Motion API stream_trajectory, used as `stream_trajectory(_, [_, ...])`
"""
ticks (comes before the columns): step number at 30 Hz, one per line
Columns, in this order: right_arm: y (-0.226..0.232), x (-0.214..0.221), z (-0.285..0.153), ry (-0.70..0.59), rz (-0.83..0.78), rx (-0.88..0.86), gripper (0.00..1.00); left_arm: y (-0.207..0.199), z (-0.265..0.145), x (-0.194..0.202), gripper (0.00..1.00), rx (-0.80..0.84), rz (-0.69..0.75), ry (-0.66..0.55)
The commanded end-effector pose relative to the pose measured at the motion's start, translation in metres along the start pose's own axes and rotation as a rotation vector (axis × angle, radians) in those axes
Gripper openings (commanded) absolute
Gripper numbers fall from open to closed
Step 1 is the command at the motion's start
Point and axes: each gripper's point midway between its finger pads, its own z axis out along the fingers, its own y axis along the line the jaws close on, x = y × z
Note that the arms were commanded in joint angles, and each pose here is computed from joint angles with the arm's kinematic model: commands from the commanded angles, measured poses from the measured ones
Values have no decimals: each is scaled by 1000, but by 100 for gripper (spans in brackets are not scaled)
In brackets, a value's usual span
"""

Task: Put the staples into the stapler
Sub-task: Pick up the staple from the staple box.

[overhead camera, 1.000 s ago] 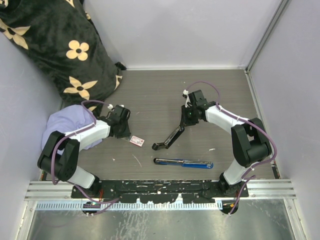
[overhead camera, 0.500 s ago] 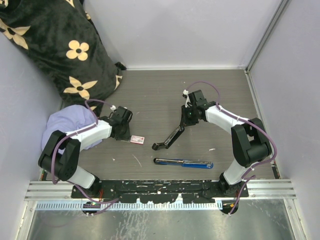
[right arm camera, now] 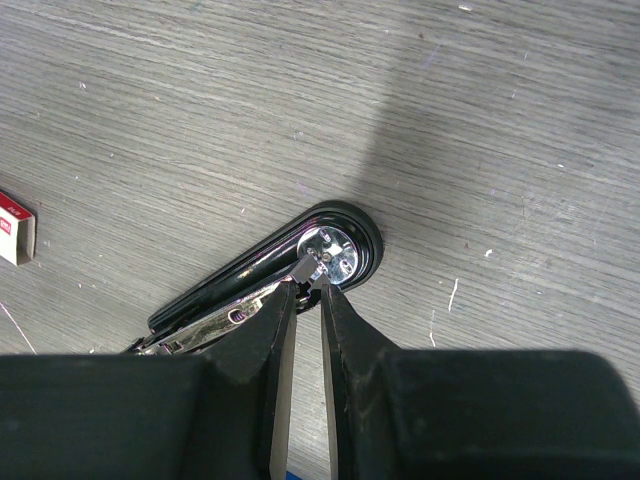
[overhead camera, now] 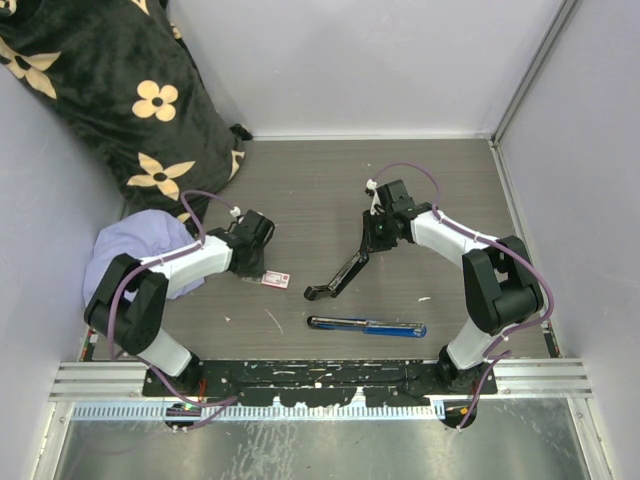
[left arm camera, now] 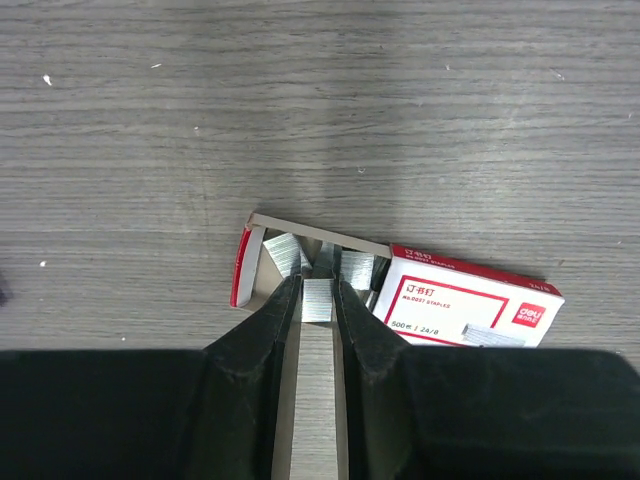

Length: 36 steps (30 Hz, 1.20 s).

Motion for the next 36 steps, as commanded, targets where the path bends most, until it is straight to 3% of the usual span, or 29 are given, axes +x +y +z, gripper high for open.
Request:
stream_trajectory(1, [-34,43,7,139,-13,123,20,0,-7,-14,16,-40,44,-37])
stream_trajectory(4, [-34,42,6,138,-12,122,20,-2,-8,-13,16,-34,47,-37])
stream_trajectory(10, [-33,43,6,141,-13,121,20,-5,-6,-8,25,-27,37,-20])
stream_trajectory(18, [-33,43,6,139,-14,120,20,-1,-3,-2,26,-53,46,-6])
stream_trajectory(30, [-33,44,6,141,-13,121,20,-3,0,-4,18,-50,46,-13])
stream_trajectory(36, [-33,45,5,141,-12,121,20,-9,-21,-21,15,-11,40,-64])
